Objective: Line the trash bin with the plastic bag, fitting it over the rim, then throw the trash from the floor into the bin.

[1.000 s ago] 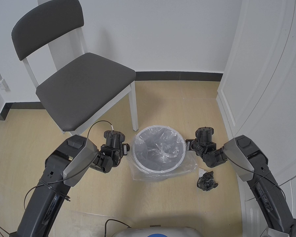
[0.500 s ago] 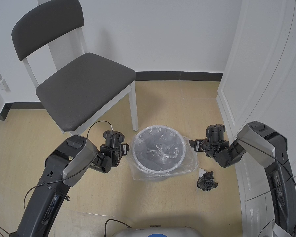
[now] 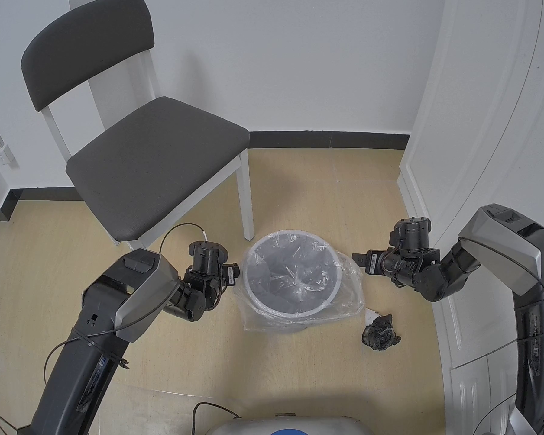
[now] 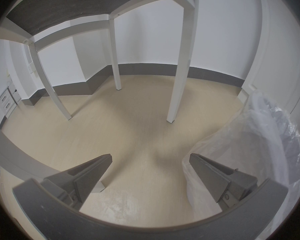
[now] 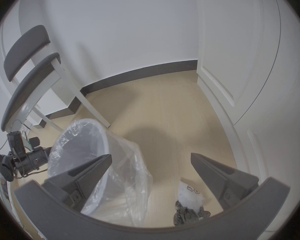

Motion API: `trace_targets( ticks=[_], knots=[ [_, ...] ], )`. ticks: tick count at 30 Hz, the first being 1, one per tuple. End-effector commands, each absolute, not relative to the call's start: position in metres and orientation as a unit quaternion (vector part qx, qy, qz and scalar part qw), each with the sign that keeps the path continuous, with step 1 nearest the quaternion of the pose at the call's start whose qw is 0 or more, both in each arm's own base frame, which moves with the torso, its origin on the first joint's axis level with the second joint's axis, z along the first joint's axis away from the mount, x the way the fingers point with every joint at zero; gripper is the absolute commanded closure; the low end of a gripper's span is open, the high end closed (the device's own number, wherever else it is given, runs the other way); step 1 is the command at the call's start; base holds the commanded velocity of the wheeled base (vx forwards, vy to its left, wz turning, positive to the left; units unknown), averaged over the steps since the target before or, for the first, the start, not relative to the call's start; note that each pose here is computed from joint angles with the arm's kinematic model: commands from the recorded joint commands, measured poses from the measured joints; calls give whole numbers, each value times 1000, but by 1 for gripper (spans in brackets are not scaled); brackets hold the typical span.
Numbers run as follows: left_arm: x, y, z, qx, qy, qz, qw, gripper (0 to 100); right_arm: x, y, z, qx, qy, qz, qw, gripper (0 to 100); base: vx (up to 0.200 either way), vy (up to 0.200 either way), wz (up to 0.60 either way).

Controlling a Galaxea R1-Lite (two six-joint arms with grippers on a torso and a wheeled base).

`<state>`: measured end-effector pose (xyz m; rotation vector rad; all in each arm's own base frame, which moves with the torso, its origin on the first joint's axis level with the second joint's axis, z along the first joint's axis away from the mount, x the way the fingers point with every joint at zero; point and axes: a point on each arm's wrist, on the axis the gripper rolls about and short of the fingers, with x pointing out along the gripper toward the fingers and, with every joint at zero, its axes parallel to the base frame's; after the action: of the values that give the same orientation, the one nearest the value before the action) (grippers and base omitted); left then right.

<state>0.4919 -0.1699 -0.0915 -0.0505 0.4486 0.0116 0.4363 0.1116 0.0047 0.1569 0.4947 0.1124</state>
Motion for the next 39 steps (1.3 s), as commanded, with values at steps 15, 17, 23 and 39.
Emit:
trace_targets(
  ticks=[15, 17, 23, 39],
  knots=[
    [482, -165, -89, -25, 226, -16, 974, 0, 451, 113, -55, 11, 305, 28, 952, 0, 0, 0, 0],
    [483, -165, -89, -23, 225, -16, 974, 0, 454, 112, -58, 0, 324, 25, 946, 0, 0, 0, 0],
    [483, -165, -89, -24, 224, -16, 974, 0, 468, 117, -59, -8, 340, 26, 940, 0, 0, 0, 0],
    [484, -166, -89, -24, 221, -16, 975, 0, 514, 138, -97, -22, 340, 37, 940, 0, 0, 0, 0]
  ],
)
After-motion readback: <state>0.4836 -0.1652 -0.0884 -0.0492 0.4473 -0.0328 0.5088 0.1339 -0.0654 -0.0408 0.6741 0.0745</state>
